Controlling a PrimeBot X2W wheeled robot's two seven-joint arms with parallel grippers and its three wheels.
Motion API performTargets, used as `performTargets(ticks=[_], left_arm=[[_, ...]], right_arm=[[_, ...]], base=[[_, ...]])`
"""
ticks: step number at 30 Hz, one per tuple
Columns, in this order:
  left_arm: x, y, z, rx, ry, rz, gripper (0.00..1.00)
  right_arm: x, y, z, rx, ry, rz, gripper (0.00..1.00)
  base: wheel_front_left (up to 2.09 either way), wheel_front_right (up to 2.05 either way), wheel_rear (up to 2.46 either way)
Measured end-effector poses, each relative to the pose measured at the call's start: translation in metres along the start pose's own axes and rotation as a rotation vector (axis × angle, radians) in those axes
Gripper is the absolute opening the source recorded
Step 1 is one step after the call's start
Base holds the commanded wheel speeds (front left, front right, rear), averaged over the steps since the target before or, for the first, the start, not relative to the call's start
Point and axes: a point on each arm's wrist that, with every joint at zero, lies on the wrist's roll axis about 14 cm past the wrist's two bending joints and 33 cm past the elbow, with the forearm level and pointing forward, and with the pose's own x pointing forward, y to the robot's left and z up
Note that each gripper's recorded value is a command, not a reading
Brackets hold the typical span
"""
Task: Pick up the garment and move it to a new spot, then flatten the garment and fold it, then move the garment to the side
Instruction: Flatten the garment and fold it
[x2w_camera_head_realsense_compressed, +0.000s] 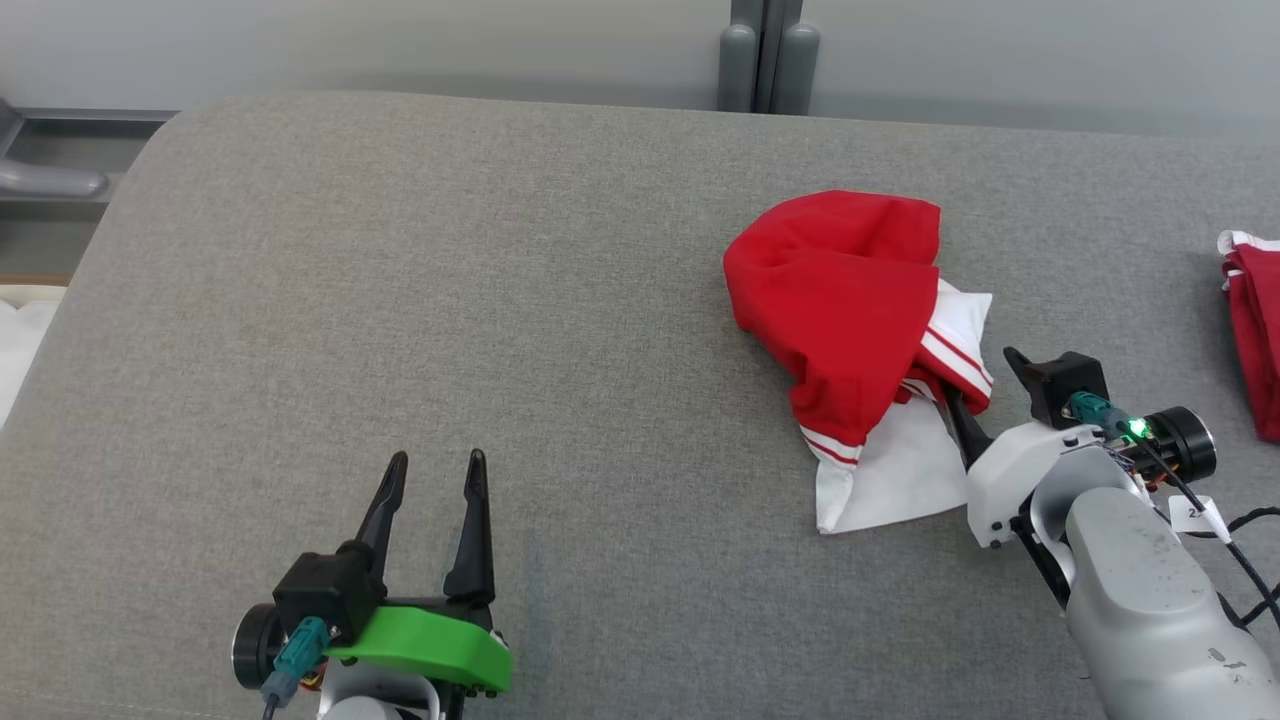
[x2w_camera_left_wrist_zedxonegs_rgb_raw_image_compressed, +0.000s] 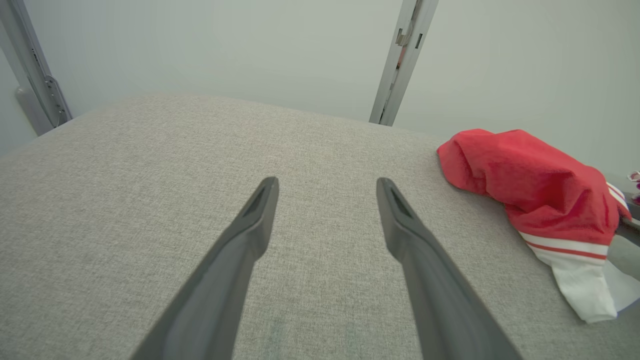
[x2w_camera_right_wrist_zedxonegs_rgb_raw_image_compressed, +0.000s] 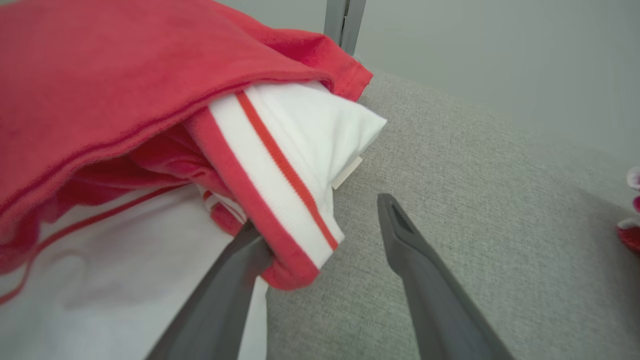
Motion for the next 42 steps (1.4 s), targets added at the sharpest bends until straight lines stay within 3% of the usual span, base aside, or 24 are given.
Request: performTargets(ticks=[4,12,20,24,30,34,42], left_arm=[[0.0,-0.002,0.001,0.001,-0.003,-0.006,1.0],[-0.003,-0.003,0.002,0.003,-0.008,-0.011,1.0],[-0.012,0.002,0.004,0.002,-0.012,0.007,1.0],[-0.015,0.004,0.005,0.002,-0.016,0.014,1.0],[-0.016,0.006,0.002,0.003,-0.006,0.023,1.0],[-0.016,0.008,-0.001,0.002,0.003,0.031,1.0],[-0.015,0.014,0.0,0.008,0.004,0.049,1.0]], right_arm=[[-0.002,-0.006,0.02,0.041,-0.074,-0.027,1.0],[-0.001,-0.014,0.095,0.123,-0.306,-0.051,1.0],[0.0,-0.015,0.151,0.126,-0.419,-0.036,1.0],[0.006,-0.012,0.138,0.137,-0.318,-0.023,1.0],[0.02,0.017,0.069,0.215,-0.028,0.042,1.0],[0.024,0.034,0.04,0.296,0.086,0.071,1.0],[0.041,0.049,0.034,0.44,0.134,0.097,1.0]], base=[[0.0,0.0,0.0],[0.0,0.0,0.0],[0.0,0.0,0.0],[0.0,0.0,0.0],[0.0,0.0,0.0],[0.0,0.0,0.0],[0.0,0.0,0.0]])
